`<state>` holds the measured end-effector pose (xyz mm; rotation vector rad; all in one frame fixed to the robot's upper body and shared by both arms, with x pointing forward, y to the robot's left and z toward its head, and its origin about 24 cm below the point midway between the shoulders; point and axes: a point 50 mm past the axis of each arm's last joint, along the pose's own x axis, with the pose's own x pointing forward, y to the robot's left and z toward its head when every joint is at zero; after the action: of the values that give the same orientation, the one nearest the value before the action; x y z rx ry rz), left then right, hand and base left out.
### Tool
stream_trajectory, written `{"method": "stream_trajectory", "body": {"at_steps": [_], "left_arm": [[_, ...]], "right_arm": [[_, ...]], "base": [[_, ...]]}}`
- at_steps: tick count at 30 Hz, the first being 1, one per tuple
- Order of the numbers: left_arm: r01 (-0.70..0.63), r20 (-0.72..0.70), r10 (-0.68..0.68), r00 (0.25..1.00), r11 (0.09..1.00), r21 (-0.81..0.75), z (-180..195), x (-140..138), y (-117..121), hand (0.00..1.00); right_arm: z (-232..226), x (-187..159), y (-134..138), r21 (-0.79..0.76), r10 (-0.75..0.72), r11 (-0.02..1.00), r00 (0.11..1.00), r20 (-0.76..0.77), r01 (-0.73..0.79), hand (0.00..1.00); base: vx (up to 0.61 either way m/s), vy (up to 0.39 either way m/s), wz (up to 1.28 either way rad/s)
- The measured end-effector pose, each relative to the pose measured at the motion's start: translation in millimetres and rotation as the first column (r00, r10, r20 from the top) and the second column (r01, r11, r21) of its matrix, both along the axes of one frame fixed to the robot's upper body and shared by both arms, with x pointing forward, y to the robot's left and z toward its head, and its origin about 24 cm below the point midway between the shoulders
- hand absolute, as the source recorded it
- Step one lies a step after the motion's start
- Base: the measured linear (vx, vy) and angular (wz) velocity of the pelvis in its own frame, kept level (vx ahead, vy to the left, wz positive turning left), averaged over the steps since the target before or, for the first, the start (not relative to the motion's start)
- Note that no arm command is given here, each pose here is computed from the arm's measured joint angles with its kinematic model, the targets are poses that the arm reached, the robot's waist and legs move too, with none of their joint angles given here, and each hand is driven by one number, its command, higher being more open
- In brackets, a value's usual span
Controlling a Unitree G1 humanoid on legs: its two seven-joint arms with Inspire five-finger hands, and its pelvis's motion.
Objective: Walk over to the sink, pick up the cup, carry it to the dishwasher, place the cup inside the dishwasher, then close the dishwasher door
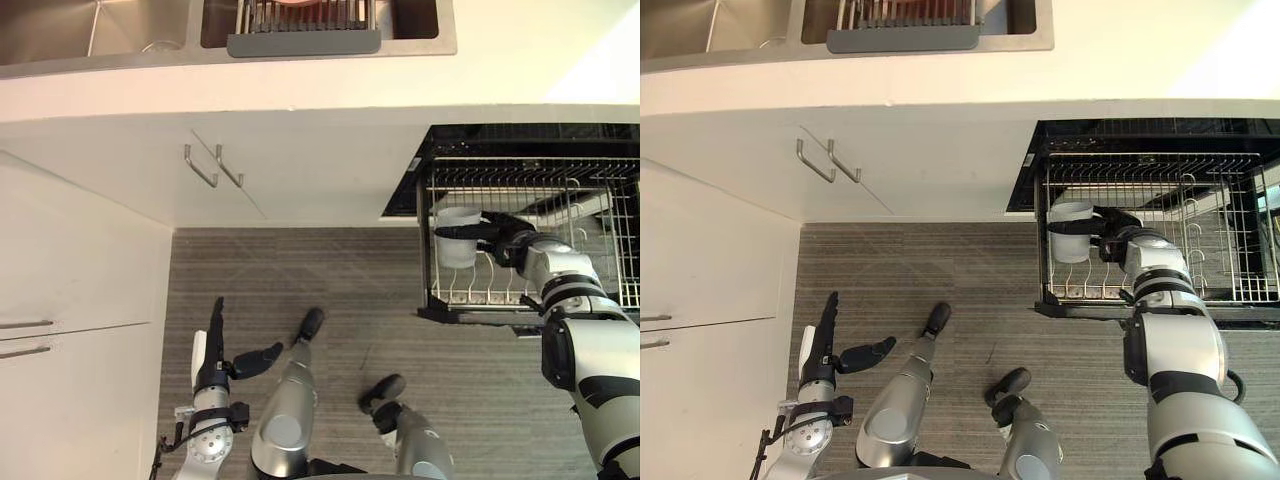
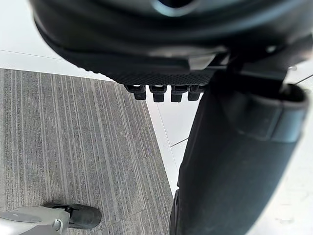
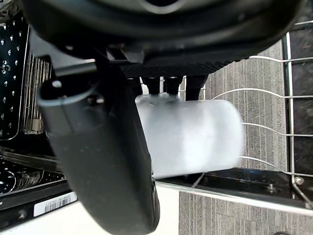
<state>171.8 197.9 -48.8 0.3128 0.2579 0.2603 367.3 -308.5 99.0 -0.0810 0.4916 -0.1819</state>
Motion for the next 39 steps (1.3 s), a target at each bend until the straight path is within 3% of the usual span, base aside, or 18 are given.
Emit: {"method": "stream_trajectory", "body": {"at_steps": [8, 14, 18, 21, 23, 26, 28, 31, 36, 39], "left_arm": [[0.036, -0.022, -0.036, 0.999, 0.999, -0.010, -2.9, -1.6, -2.0, 1.00], [0.069, -0.214, -0.073, 0.974, 0.997, -0.025, -37.1, -24.5, -5.6, 1.00], [-0.122, -0.389, 0.102, 0.915, 0.992, -0.027, -67.3, -62.3, 19.0, 1.00], [-0.240, -0.445, 0.215, 0.869, 0.971, 0.001, -74.5, -94.3, 38.2, 1.00], [-0.272, -0.437, 0.240, 0.867, 0.962, -0.012, -74.2, -99.9, 39.8, 1.00], [-0.320, -0.432, 0.262, 0.863, 0.945, -0.065, -76.7, -99.8, 31.7, 1.00], [-0.394, -0.481, 0.307, 0.822, 0.915, -0.090, -84.7, -113.5, 23.3, 1.00], [-0.441, -0.556, 0.326, 0.765, 0.894, -0.082, -92.7, -137.8, 15.4, 1.00], [-0.417, -0.567, 0.314, 0.762, 0.907, -0.058, -93.0, -136.7, 15.8, 1.00], [-0.353, -0.522, 0.280, 0.806, 0.935, -0.043, -88.1, -112.6, 26.4, 1.00]], "right_arm": [[-2.4, -4.3, -4.4, -0.008, -0.019, 1.000, 0.998, 0.053, 0.020, 1.00], [-1.2, -13.0, -1.1, -0.093, 0.063, 0.995, 0.979, 0.194, -0.046, 1.00], [-7.9, -40.4, 39.3, -0.003, 0.166, 0.984, 0.909, 0.382, -0.178, 1.00], [-30.1, -78.2, 68.7, 0.050, 0.194, 0.971, 0.888, 0.417, -0.235, 1.00], [-30.2, -98.0, 70.4, 0.016, 0.209, 0.971, 0.879, 0.428, -0.238, 1.00], [-10.9, -120.4, 51.3, -0.029, 0.171, 0.983, 0.851, 0.497, -0.180, 1.00], [3.5, -123.4, 39.4, -0.036, 0.134, 0.990, 0.822, 0.553, -0.136, 1.00], [24.9, -130.7, 42.3, -0.006, 0.096, 0.992, 0.733, 0.673, -0.124, 1.00], [37.6, -148.0, 54.8, 0.094, -0.028, 0.992, 0.595, 0.803, -0.080, 1.00], [35.6, -169.7, 52.1, 0.064, -0.033, 0.997, 0.601, 0.799, -0.031, 1.00]], "base": [[-0.05, -0.030, 0.03], [-0.04, -0.002, -0.16], [-0.01, 0.003, -0.43], [0.03, -0.025, -0.19], [-0.03, 0.004, 0.53], [0.02, 0.099, 1.03], [0.05, 0.159, 0.42], [0.10, 0.129, 0.11], [0.10, 0.102, 0.16], [0.09, -0.044, 0.92]]}}
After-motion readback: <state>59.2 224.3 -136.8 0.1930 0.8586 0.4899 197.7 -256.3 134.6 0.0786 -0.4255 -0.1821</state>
